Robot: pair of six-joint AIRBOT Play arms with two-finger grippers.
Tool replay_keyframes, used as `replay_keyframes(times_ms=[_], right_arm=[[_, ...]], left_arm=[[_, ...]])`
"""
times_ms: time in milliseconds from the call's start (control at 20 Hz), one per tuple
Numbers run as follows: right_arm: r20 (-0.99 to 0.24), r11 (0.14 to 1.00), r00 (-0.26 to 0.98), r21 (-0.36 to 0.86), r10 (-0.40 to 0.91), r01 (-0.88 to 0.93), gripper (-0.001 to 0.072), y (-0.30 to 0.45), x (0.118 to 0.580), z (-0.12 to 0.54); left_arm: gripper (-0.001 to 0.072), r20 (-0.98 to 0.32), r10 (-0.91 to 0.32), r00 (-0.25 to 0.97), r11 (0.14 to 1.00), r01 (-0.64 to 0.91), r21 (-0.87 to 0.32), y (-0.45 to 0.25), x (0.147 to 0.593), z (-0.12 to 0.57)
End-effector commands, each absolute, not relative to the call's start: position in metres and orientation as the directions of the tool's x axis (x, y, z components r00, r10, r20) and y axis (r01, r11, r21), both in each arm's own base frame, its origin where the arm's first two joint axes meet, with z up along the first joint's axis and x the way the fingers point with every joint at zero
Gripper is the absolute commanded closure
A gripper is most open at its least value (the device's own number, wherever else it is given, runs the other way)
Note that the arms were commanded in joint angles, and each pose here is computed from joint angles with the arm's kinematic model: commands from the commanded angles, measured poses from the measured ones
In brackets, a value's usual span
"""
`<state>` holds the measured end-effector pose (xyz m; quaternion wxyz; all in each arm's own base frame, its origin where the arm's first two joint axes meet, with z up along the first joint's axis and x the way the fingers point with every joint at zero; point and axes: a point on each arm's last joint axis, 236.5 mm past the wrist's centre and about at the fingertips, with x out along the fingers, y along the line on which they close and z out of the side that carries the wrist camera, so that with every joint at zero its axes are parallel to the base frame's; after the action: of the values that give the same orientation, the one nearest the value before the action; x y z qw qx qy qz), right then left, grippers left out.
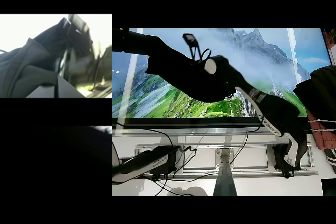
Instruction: Fold the clothes and pants, and hang the long-sleeved shirts on hangers.
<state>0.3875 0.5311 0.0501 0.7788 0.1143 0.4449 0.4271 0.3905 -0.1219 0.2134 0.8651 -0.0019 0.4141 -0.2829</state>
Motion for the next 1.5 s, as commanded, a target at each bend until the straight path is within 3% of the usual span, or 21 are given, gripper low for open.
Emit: replay_keyframes(times_ms=[0,150,250,400,450,700,750,850,1000,1150,1250,1300,1350,1400,1450], right_arm=[[-0.621,0.604,0.214,0.527,0.754,-0.598,0.0696,0.548,0.364,0.035],[-0.675,0.689,0.295,0.438,0.676,-0.577,0.0694,0.495,0.415,0.033],[-0.710,0.759,0.350,0.398,0.611,-0.516,0.0694,0.438,0.458,0.036],[-0.739,0.845,0.425,0.381,0.522,-0.375,0.0694,0.337,0.518,0.048],[-0.744,0.866,0.449,0.381,0.495,-0.324,0.0694,0.302,0.533,0.053],[-0.816,0.921,0.428,0.342,0.389,-0.186,0.0694,0.177,0.551,0.051],[-0.840,0.925,0.391,0.316,0.376,-0.211,0.0694,0.161,0.545,0.044],[-0.880,0.916,0.314,0.261,0.356,-0.306,0.0695,0.135,0.530,0.033],[-0.883,0.883,0.270,0.264,0.383,-0.387,0.0695,0.108,0.522,0.032],[-0.778,0.731,0.184,0.441,0.601,-0.521,0.0696,0.123,0.507,0.046],[-0.754,0.704,0.129,0.518,0.644,-0.486,0.0693,0.121,0.498,0.037],[-0.758,0.719,0.117,0.542,0.642,-0.435,0.0589,0.119,0.496,0.025],[-0.765,0.742,0.100,0.570,0.636,-0.354,0.0211,0.119,0.491,0.009],[-0.771,0.756,0.081,0.590,0.632,-0.285,-0.0001,0.122,0.486,-0.007],[-0.783,0.764,0.044,0.590,0.620,-0.260,0.0007,0.127,0.476,-0.027]], left_arm=[[0.0696,-0.718,-0.481,0.502,0.845,0.483,-0.228,-0.120,0.394,0.212],[0.0696,-0.726,-0.492,0.481,0.840,0.479,-0.253,-0.125,0.404,0.198],[0.0697,-0.693,-0.563,0.450,0.804,0.493,-0.333,-0.150,0.419,0.187],[0.0698,-0.528,-0.780,0.335,0.621,0.516,-0.590,-0.239,0.437,0.175],[0.0699,-0.493,-0.817,0.297,0.570,0.542,-0.618,-0.272,0.440,0.163],[0.0689,-0.559,-0.829,0.035,0.482,0.551,-0.681,-0.398,0.392,0.050],[0.0581,-0.570,-0.822,0.004,0.480,0.543,-0.689,-0.406,0.385,0.035],[0.0079,-0.576,-0.817,0.002,0.496,0.512,-0.702,-0.403,0.389,0.026],[0.0051,-0.568,-0.821,0.062,0.523,0.481,-0.704,-0.369,0.415,0.041],[0.0060,-0.546,-0.824,0.152,0.546,0.472,-0.692,-0.320,0.440,0.077],[0.0060,-0.526,-0.824,0.211,0.556,0.487,-0.674,-0.293,0.448,0.106],[0.0060,-0.516,-0.823,0.236,0.557,0.510,-0.656,-0.283,0.449,0.120],[0.0060,-0.506,-0.820,0.266,0.564,0.520,-0.641,-0.274,0.451,0.135],[0.0061,-0.494,-0.820,0.291,0.568,0.530,-0.630,-0.267,0.450,0.149],[0.0060,-0.484,-0.819,0.307,0.569,0.539,-0.621,-0.263,0.449,0.160]])
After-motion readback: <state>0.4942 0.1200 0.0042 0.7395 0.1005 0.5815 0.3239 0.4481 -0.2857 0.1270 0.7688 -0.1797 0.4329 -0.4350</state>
